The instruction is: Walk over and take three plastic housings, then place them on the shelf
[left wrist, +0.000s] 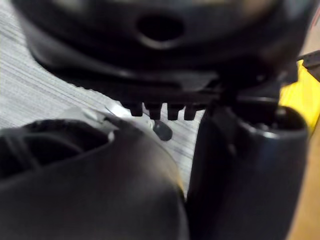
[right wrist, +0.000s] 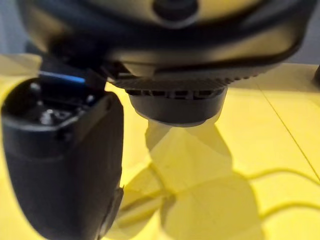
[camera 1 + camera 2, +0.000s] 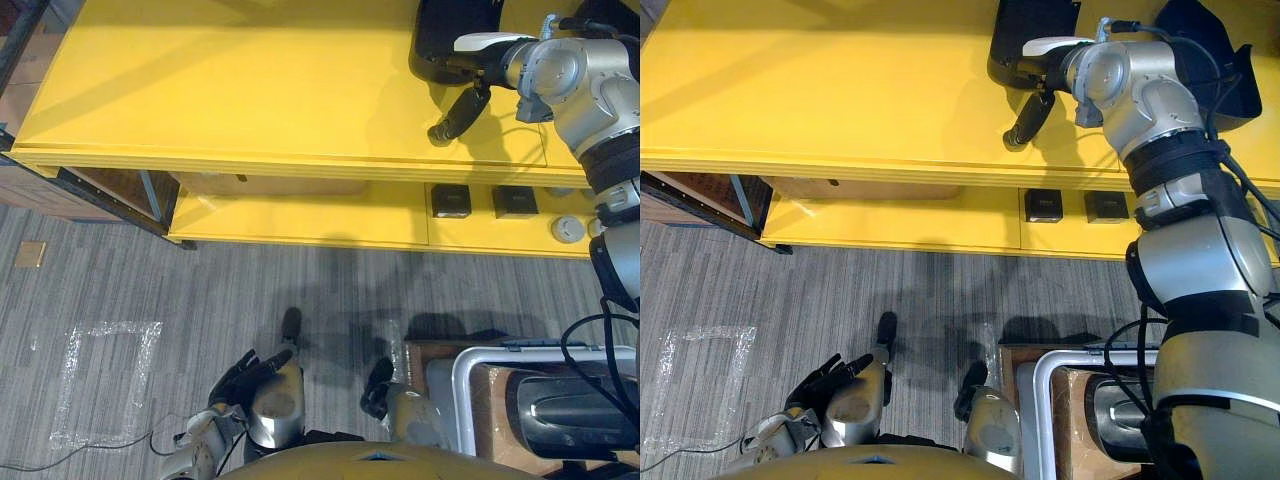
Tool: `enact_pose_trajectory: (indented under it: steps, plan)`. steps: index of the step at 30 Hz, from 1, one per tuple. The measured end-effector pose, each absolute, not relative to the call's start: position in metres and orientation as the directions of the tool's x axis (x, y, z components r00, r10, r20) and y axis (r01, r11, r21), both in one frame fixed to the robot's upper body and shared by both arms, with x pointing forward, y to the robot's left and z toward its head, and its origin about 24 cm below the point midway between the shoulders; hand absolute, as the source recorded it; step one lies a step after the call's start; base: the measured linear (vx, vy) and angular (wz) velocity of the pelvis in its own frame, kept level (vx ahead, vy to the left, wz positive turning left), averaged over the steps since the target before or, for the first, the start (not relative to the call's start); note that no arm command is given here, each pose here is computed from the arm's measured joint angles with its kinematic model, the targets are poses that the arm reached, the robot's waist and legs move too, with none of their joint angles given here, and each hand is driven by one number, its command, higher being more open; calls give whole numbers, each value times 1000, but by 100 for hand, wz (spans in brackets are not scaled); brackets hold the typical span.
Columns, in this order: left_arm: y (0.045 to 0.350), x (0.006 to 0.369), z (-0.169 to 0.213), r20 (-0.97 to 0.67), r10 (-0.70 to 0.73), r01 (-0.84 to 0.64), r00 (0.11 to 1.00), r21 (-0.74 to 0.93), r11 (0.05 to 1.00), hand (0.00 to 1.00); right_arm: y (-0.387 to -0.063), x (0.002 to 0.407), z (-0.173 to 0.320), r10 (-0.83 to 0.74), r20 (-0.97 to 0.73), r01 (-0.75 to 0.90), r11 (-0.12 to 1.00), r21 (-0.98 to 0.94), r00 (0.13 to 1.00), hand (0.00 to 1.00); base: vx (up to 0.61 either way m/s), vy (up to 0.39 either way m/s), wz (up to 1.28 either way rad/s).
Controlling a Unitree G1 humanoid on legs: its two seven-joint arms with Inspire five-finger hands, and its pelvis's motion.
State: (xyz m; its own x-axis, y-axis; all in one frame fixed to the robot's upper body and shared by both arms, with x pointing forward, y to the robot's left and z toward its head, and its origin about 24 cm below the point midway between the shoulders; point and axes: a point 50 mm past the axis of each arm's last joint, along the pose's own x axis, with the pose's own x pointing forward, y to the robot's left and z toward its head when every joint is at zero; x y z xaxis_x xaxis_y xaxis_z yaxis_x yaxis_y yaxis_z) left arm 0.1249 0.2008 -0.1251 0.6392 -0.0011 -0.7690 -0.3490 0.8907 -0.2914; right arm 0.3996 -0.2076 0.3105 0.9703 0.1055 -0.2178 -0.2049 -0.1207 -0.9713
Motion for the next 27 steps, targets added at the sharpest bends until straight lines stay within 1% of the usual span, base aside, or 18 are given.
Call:
enact_pose_trajectory:
  steps: [11, 17, 27]
  plan:
    - [209, 123, -125, -776, 19, -352, 630, -264, 898, 100, -203, 398, 286, 153, -286, -258, -179, -949, 946, 100, -3, -8, -1]
    - [213, 121, -126, -782, 27, -355, 622, -251, 901, 100, -208, 398, 278, 133, -310, -278, -216, -936, 941, 100, 0, 0, 0]
    - [217, 116, -129, -798, 36, -364, 601, -233, 902, 100, -218, 397, 257, 113, -365, -335, -221, -916, 924, 100, 0, 0, 0]
